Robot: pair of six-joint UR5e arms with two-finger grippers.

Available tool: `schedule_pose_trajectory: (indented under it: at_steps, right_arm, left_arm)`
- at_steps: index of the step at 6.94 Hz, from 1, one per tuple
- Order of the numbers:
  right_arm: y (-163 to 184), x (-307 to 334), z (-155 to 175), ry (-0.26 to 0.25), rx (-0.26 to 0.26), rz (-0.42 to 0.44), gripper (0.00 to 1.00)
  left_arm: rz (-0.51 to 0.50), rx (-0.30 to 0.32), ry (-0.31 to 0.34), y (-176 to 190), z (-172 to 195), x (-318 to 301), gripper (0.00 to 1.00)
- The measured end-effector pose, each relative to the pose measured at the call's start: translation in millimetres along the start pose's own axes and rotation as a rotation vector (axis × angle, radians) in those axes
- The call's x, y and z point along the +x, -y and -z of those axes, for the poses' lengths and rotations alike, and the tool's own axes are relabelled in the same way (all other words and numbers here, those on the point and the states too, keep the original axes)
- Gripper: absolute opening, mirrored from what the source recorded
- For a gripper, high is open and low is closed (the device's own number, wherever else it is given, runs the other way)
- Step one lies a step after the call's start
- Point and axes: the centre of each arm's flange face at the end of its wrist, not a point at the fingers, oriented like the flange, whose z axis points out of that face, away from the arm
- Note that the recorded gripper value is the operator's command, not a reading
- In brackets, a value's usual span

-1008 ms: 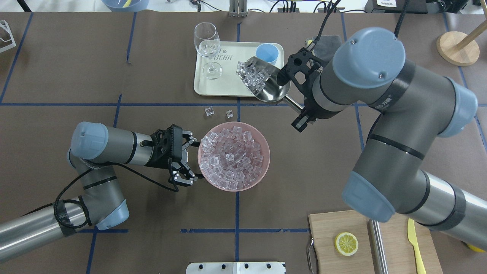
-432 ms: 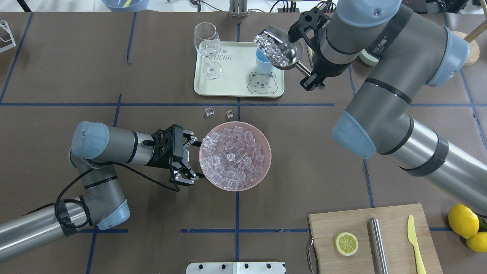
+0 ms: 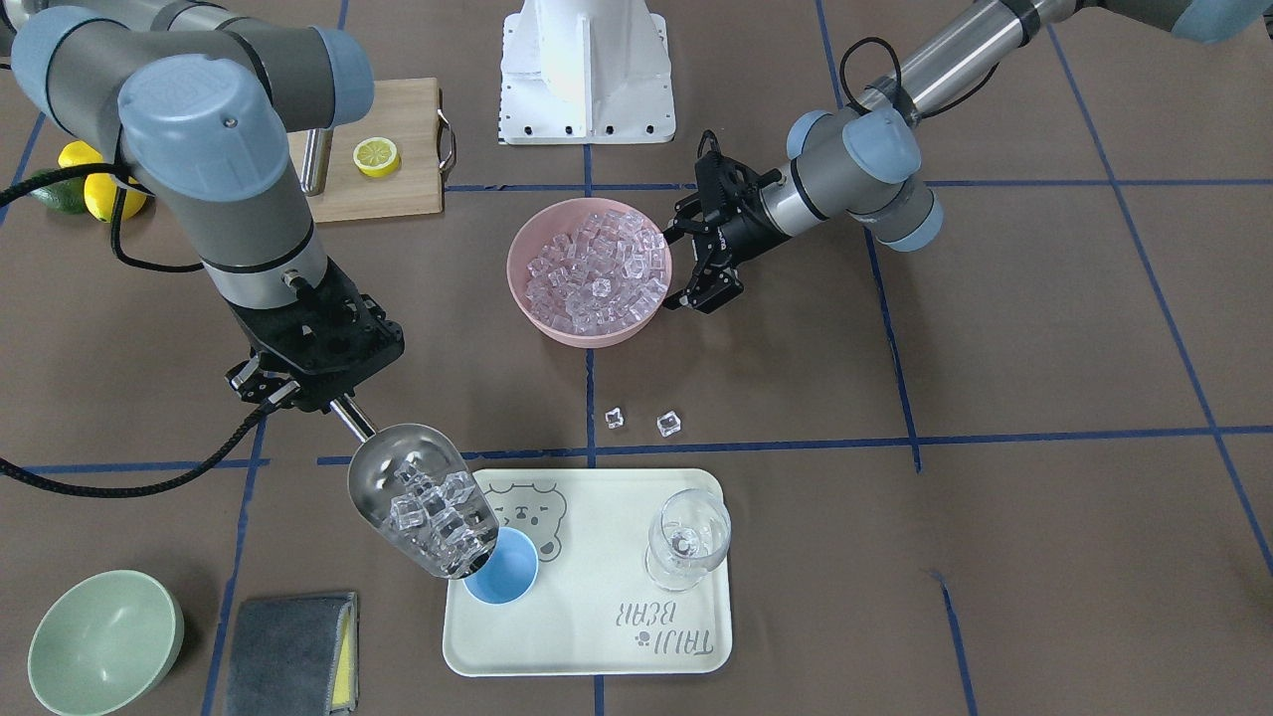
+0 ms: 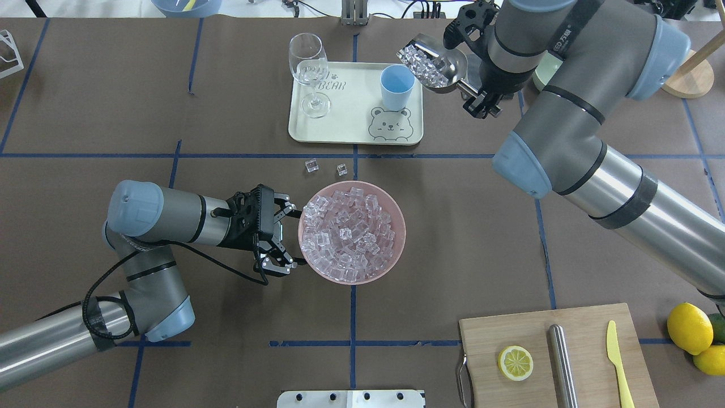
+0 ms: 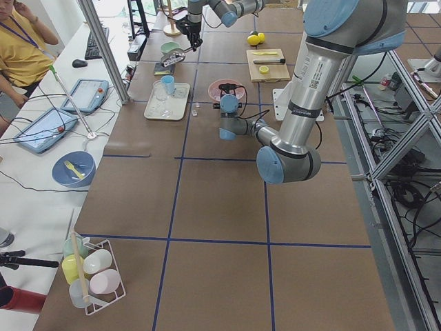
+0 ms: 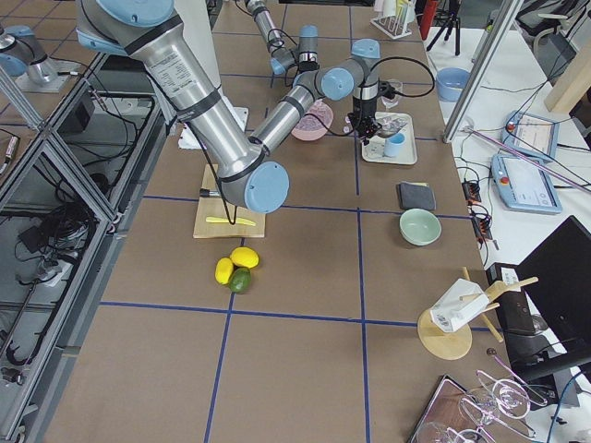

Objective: Put ice in cup with scoop
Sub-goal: 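Lift the ice-filled scoop with the right gripper toward the blue cup, then tip the scoop over the blue cup with the right gripper to pour ice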

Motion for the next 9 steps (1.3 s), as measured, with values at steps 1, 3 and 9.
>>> schedule_pose_trajectory:
  at_steps: [1,3,9]
  right_arm:
    - [0.3,2.6,-6.3,0.006,-0.019,-0.002,0.00]
    - [0.8,6.0,-18.2,0.023,-0.089,0.022,0.00]
    - [53.8,8.7,17.7,0.013,-0.334,0.070,0.00]
  left_arm:
    - [-0.002,0.000,0.001,0.1,-0.2,-0.2,1.00]
    - [-0.006,0.001,0.001,0.4,-0.2,-0.2,1.00]
    - [-0.008,0.003,0.002,1.9,-0.2,-0.2,1.00]
